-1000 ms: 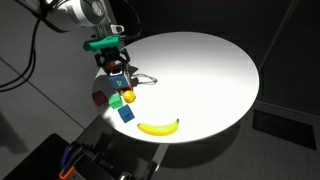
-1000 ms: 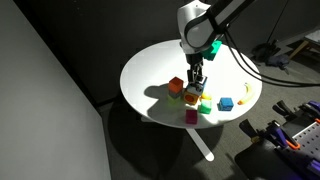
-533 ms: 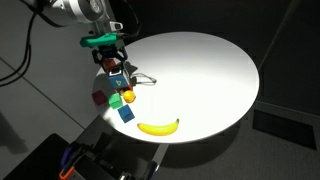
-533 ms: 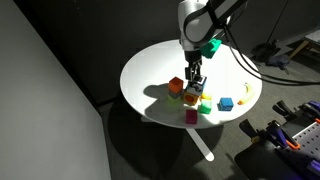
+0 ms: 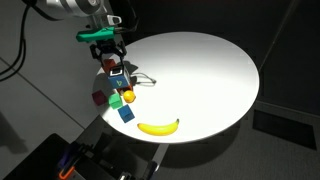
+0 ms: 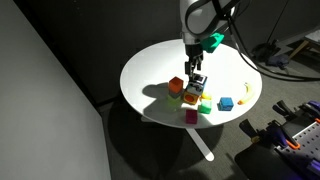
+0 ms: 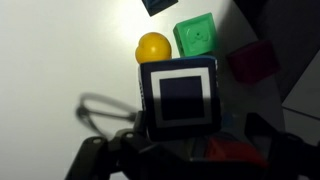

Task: Pick up the block with the number four on it and put it on the block with the number six on it

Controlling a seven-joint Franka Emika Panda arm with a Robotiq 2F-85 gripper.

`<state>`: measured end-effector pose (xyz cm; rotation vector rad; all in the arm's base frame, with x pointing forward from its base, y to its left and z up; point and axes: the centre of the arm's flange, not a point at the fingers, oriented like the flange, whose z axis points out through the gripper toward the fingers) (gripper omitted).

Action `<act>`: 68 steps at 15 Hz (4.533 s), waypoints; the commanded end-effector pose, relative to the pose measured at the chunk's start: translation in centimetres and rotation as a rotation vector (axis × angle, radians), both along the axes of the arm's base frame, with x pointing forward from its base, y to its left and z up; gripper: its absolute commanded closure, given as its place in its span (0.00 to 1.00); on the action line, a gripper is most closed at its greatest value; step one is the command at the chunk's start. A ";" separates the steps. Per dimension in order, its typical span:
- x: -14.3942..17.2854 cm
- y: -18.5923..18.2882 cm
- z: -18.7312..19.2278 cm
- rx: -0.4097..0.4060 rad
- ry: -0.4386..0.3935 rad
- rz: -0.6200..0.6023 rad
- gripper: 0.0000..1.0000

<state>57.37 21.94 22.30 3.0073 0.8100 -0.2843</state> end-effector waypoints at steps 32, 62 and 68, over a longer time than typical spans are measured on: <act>-8.5 -10.2 13.0 -0.129 0.049 -0.384 0.00; -10.9 -11.8 16.1 -0.027 -0.116 -0.421 0.00; -10.9 -11.8 16.1 -0.027 -0.116 -0.421 0.00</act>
